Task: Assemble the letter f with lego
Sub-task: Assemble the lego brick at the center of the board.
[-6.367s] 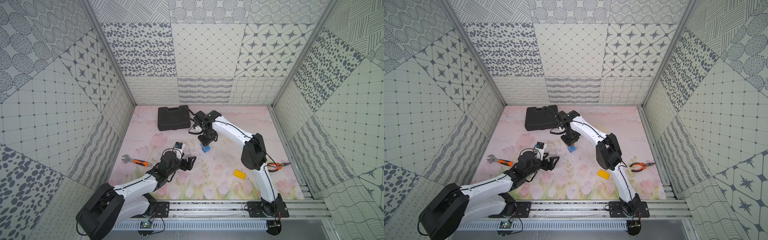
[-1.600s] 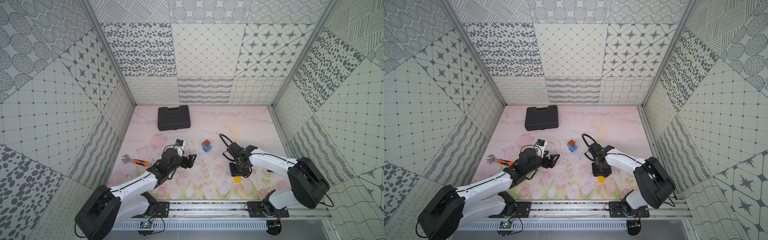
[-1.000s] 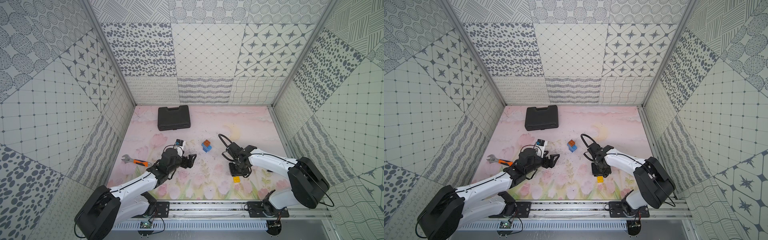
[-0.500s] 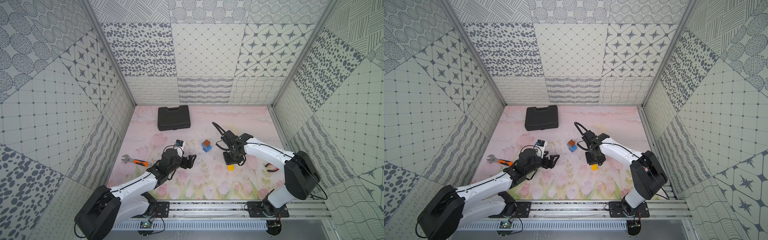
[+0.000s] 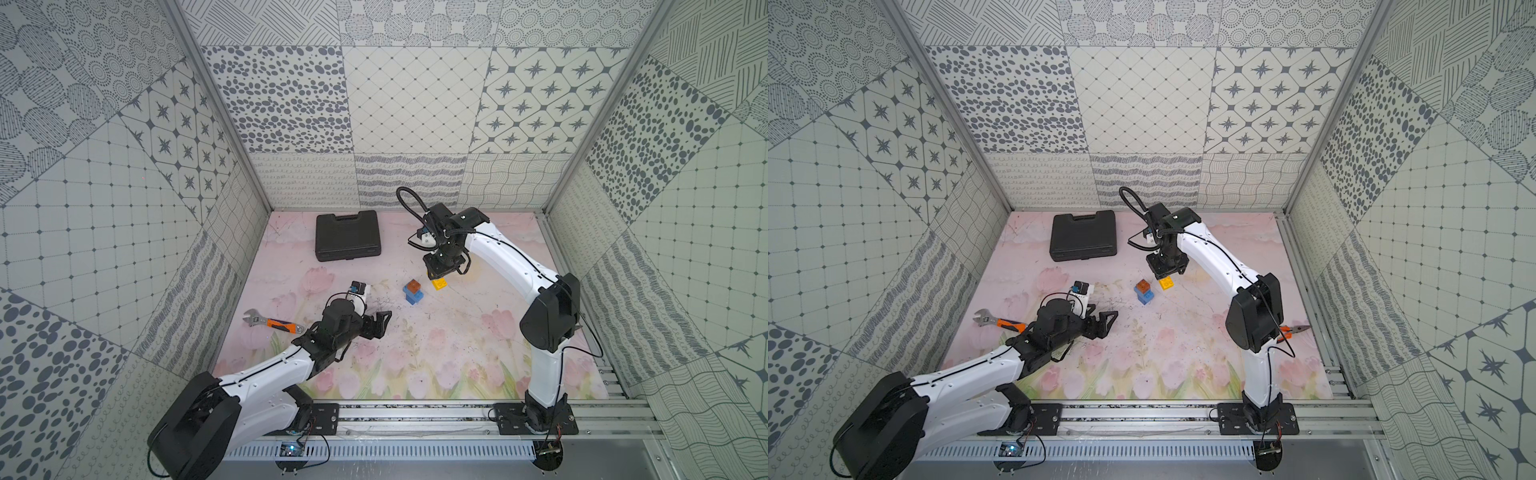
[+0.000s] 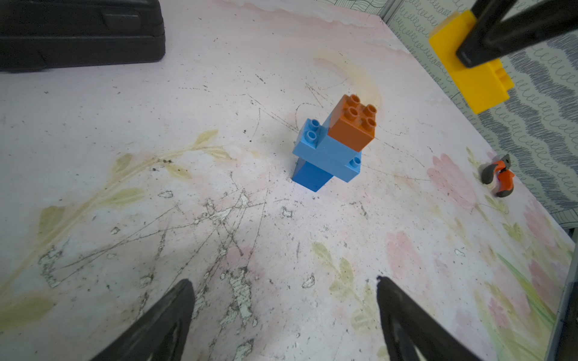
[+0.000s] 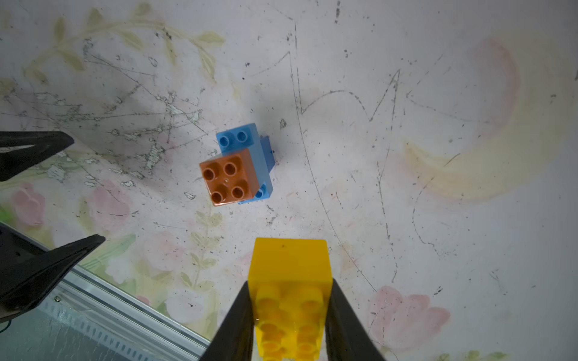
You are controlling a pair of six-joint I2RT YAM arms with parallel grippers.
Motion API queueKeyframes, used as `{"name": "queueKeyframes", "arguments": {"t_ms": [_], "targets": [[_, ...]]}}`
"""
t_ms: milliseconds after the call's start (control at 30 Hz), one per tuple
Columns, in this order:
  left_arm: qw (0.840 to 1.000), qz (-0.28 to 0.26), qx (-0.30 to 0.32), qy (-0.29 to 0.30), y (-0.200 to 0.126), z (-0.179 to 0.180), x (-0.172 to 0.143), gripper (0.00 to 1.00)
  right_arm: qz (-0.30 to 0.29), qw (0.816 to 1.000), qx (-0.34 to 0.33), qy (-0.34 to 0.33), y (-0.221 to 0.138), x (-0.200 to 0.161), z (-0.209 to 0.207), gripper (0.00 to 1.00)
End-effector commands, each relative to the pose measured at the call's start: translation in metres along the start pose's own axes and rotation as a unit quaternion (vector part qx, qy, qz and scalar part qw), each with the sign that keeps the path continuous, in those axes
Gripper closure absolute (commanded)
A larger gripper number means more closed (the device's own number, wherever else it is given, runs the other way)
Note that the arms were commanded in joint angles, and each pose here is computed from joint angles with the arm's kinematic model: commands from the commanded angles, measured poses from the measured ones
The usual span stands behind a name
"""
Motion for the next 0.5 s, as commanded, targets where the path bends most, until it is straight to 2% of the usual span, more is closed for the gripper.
{"name": "queueKeyframes", "arguments": {"t_ms": [0,467], "targets": [[1.000,-0.015,-0.004,0.006,0.000,-0.003,0.004,0.08,0.034,0.999,0.028,-0.030,0.001,-0.001,0.002,0.71],[1.000,-0.016,-0.001,0.010,0.000,-0.001,0.002,0.08,0.057,0.994,0.011,-0.091,0.028,0.023,0.028,0.71]]}}
Point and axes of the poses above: each gripper's point midway between its finger pads, its own y axis out along the fingers, its own z axis along the line the jaws close on, x = y × z, the point moved 7 cm from there along -y, back along the fingers, and after that the axes turned 12 degrees about -y, right-handed, at the moved point
